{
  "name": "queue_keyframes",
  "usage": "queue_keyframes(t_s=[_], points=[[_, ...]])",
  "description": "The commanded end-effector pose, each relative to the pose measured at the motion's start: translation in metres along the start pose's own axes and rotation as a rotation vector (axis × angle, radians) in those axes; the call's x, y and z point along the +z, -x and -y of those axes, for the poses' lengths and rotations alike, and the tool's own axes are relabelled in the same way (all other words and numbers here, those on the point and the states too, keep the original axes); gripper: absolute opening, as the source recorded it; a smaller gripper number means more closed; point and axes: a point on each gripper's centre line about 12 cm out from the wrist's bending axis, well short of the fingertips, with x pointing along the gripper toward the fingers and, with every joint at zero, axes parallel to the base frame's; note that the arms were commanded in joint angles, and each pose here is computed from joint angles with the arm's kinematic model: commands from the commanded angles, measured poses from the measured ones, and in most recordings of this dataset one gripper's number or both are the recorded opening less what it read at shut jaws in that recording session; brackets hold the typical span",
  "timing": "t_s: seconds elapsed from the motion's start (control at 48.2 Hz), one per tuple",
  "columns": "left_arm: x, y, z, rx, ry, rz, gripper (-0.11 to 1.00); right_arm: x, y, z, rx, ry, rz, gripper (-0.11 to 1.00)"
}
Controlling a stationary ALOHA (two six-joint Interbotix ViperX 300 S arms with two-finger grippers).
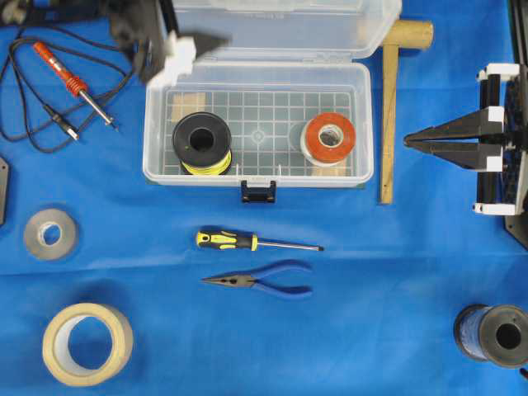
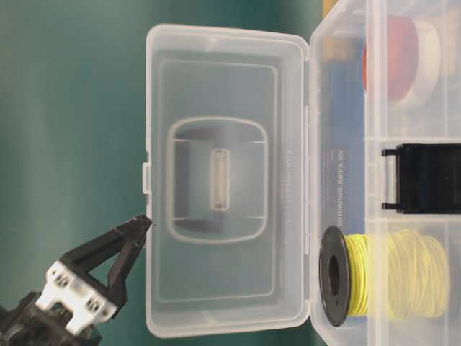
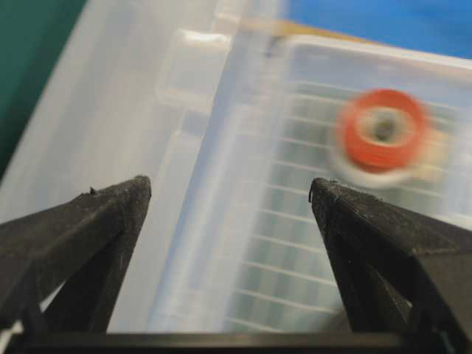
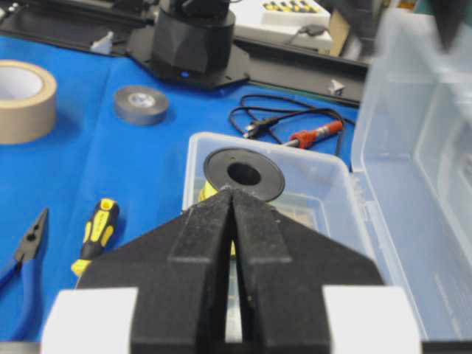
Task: Close the tool box with the left arm.
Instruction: 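Push the clear lid forward and down with the left gripper, then lower the lid onto the box and withdraw the left gripper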
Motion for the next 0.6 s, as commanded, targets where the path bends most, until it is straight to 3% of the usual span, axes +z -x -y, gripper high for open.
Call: queue_keyframes(t_s=[0.0, 0.166, 0.436, 0.581], points=[[-0.001, 0.003, 0.019, -0.043, -0.005, -0.002, 0.93, 0.010, -0.001, 0.001, -0.002, 0.006, 0.032, 0.00], [-0.012, 0.011, 0.053, -0.123, -0.001, -0.030, 0.93, 0.011, -0.001, 0.001, -0.002, 0.006, 0.035, 0.00], [-0.031, 0.028, 0.106, -0.239, 0.084, -0.146, 0.93, 0.011, -0.001, 0.001, -0.002, 0.005, 0.032, 0.00], [-0.022, 0.043, 0.122, -0.286, 0.059, -0.109, 0.92, 0.011, -0.002, 0.000, -0.001, 0.006, 0.034, 0.00]])
